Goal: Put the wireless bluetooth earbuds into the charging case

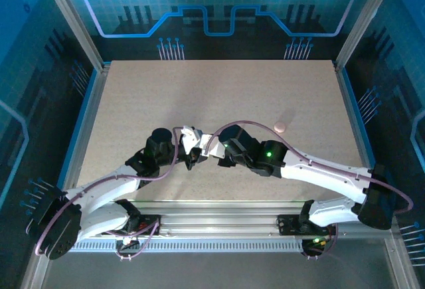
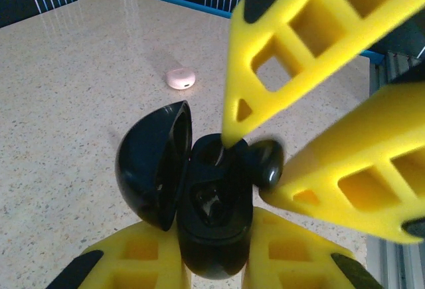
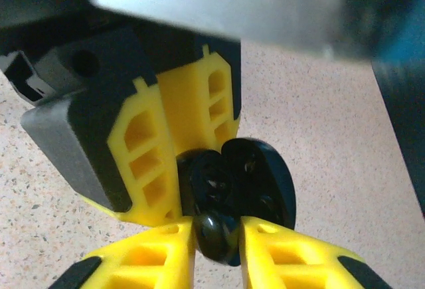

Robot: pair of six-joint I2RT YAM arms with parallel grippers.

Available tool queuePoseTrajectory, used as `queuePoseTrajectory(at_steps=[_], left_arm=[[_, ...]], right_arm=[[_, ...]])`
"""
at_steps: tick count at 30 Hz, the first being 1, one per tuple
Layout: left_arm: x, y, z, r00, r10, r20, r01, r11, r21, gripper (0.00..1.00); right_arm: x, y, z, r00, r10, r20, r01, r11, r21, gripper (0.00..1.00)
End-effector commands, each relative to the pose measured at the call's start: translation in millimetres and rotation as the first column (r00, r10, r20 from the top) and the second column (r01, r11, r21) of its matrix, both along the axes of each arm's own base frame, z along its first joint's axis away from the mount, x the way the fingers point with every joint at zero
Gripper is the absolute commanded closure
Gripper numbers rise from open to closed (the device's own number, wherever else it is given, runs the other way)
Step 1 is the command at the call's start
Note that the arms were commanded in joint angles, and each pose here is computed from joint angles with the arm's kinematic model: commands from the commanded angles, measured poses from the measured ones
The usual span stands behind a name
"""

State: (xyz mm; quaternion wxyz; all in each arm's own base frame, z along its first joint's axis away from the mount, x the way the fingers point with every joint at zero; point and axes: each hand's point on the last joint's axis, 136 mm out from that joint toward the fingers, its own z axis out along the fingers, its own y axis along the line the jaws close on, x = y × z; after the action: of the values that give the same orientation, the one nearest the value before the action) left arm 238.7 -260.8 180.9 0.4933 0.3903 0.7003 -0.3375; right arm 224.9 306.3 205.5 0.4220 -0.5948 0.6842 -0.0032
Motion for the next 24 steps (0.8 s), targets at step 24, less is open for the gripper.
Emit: queuePoseTrajectory(at_steps=[24], left_arm=[[2,-3,28,0.998,-0.011,0.062,0.014,0.998,-0.054,0.85]], right_arm=[[-5,-31,35,0.895,-0.099,-0.435,0.385,0.662,0.643,0.59]])
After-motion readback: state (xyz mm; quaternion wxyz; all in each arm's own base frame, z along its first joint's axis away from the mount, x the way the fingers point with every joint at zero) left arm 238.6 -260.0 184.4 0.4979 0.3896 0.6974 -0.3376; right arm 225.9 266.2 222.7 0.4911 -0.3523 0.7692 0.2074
